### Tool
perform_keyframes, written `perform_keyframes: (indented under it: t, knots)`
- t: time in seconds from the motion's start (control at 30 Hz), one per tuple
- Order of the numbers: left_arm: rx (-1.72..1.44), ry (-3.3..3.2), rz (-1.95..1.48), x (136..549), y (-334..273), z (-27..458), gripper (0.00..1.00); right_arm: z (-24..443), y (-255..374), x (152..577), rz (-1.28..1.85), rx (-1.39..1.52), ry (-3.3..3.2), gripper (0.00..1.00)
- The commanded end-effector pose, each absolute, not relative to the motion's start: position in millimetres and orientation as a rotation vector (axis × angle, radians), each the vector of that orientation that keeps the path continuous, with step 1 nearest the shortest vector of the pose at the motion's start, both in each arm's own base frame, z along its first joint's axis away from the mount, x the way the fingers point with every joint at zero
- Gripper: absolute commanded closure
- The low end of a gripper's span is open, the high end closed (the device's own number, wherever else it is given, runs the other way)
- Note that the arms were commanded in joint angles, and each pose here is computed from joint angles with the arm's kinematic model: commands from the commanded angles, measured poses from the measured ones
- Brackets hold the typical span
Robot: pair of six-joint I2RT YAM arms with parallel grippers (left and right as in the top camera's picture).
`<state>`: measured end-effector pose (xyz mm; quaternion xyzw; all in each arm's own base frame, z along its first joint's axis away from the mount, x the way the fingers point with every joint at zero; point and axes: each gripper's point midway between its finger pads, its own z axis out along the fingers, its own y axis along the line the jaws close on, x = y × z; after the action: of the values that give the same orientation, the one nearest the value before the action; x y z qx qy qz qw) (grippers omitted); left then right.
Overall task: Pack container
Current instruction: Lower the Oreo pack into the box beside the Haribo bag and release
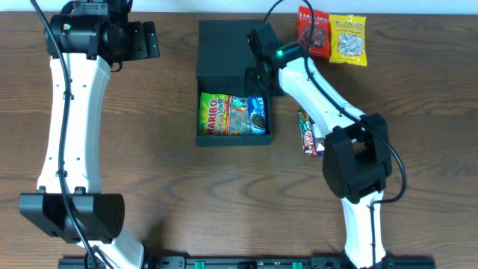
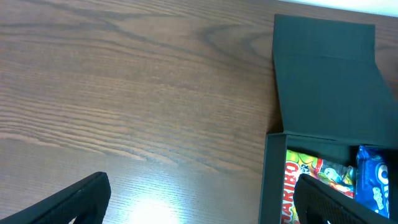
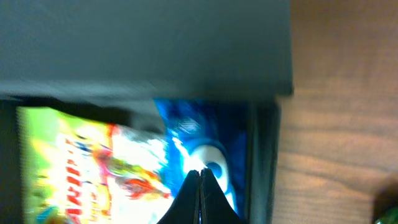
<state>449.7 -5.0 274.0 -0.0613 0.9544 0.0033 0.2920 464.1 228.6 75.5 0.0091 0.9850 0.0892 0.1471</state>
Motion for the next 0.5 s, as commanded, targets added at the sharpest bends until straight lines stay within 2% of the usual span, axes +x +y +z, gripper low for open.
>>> perform_keyframes:
  t: [0.0,0.1,0.37,0.47]
  knots:
    - [-0.152,2.529,0.013,445,-4,282,0.05,100,238,478,0.278,-0.021,2.763,0.99]
    - [-0.152,2.529,0.013,445,-4,282,0.05,94,241,474,0.281,-0.031,2.783,0.99]
    - [-0.152,2.529,0.013,445,-4,282,0.05,33,239,460,0.203,-0.042,2.920,0.99]
    - [-0.152,2.529,0.014,445,-3,282,0.05,25,235,458,0.187,-0.036,2.943,0.99]
